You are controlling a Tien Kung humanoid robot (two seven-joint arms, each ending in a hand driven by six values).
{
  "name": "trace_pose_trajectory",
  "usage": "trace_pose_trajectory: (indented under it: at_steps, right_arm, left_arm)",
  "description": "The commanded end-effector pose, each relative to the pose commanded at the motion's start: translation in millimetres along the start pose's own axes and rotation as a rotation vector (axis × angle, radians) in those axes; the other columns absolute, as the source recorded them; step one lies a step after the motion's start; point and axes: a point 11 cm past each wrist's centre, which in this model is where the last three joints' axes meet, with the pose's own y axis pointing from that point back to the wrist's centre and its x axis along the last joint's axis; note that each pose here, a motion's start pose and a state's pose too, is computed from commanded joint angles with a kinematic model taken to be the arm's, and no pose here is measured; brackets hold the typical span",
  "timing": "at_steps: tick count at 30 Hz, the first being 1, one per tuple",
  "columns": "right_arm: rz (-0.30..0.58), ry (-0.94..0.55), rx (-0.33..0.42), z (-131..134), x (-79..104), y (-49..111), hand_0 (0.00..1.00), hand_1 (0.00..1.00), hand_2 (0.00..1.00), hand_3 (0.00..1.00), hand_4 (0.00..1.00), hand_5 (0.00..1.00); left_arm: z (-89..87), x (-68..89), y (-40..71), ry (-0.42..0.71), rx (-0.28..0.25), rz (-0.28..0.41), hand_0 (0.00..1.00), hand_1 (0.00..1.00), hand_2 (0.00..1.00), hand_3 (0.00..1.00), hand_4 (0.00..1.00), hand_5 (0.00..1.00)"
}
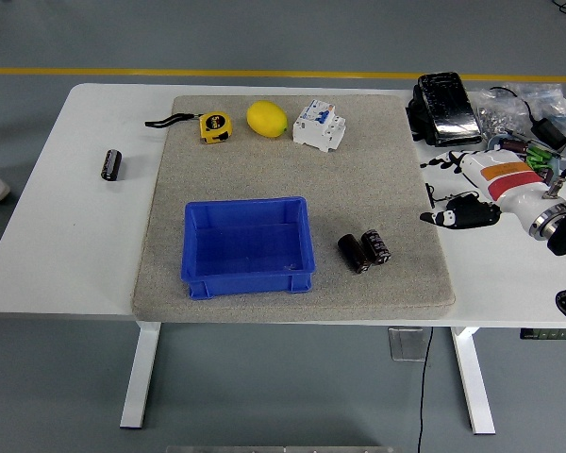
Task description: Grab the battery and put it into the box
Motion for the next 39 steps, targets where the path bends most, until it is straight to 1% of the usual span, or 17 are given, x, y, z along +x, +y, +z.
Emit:
trace_pose_trajectory:
  at_steps: [2,6,7,9,11,16,21,29,36,37,39]
  right_arm:
    - [-0.016,0.010,0.017,-4.4,-2.5,-1.5,0.697,0.738,0.763,0.804,0.998,0.428]
    - [-0.085,0.061,0.083,-21.6,-12.6,-7.5,0.697,0.738,0.763,0.804,0.998,0.428]
    - [-0.097,0.069,0.095,-24.5,-14.5,-8.3,0.701,0.728,0.751,0.791,0.998,0.394]
    - [-0.119,0.080,0.116,-29.9,-17.5,-10.3,0.701,0.728,0.751,0.791,0.998,0.394]
    - [-0.133,0.083,0.128,-33.7,-19.6,-12.1,0.701,0.728,0.751,0.791,0.998,0.394]
    - [-0.161,0.099,0.165,-47.6,-22.6,-23.5,0.701,0.724,0.740,0.790,0.998,0.395]
    - [-0.196,0.132,0.181,-53.3,-25.6,-32.2,0.701,0.720,0.739,0.790,0.998,0.387]
    - [-0.228,0.171,0.198,-56.9,-34.4,-38.8,0.704,0.716,0.737,0.789,0.998,0.383]
    - [-0.232,0.177,0.209,-59.7,-40.0,-43.1,0.701,0.711,0.733,0.784,0.994,0.375]
    - [-0.232,0.177,0.212,-60.1,-40.8,-43.5,0.687,0.695,0.719,0.777,0.984,0.369]
    - [-0.233,0.182,0.216,-60.7,-42.6,-44.7,0.687,0.695,0.719,0.777,0.984,0.369]
  left_arm:
    - [-0.3,0.1,0.0,0.001,0.001,0.000,0.744,0.721,0.778,0.610,0.636,0.489]
    - [-0.2,1.1,-0.2,0.003,0.002,0.001,0.744,0.721,0.778,0.610,0.636,0.489]
    - [-0.2,1.3,-0.3,0.004,0.002,0.001,0.743,0.720,0.778,0.610,0.632,0.483]
    - [-1.0,1.7,-0.4,0.007,0.003,0.002,0.743,0.720,0.778,0.610,0.632,0.483]
    - [-2.1,1.8,-0.4,0.010,0.005,0.002,0.743,0.720,0.778,0.610,0.632,0.483]
    - [-4.8,-0.3,0.0,0.018,0.011,-0.001,0.743,0.720,0.777,0.608,0.630,0.480]
    - [-4.5,-0.7,0.1,0.021,0.011,-0.002,0.743,0.717,0.777,0.609,0.630,0.480]
    - [-2.8,-0.2,0.2,0.024,0.008,0.000,0.744,0.717,0.777,0.608,0.631,0.482]
    - [-2.0,0.3,0.2,0.022,0.008,0.002,0.743,0.717,0.778,0.608,0.630,0.480]
    - [-2.1,0.1,0.2,0.022,0.008,0.002,0.743,0.717,0.778,0.607,0.631,0.478]
    - [-2.0,-0.1,0.3,0.022,0.008,0.002,0.743,0.717,0.778,0.607,0.631,0.478]
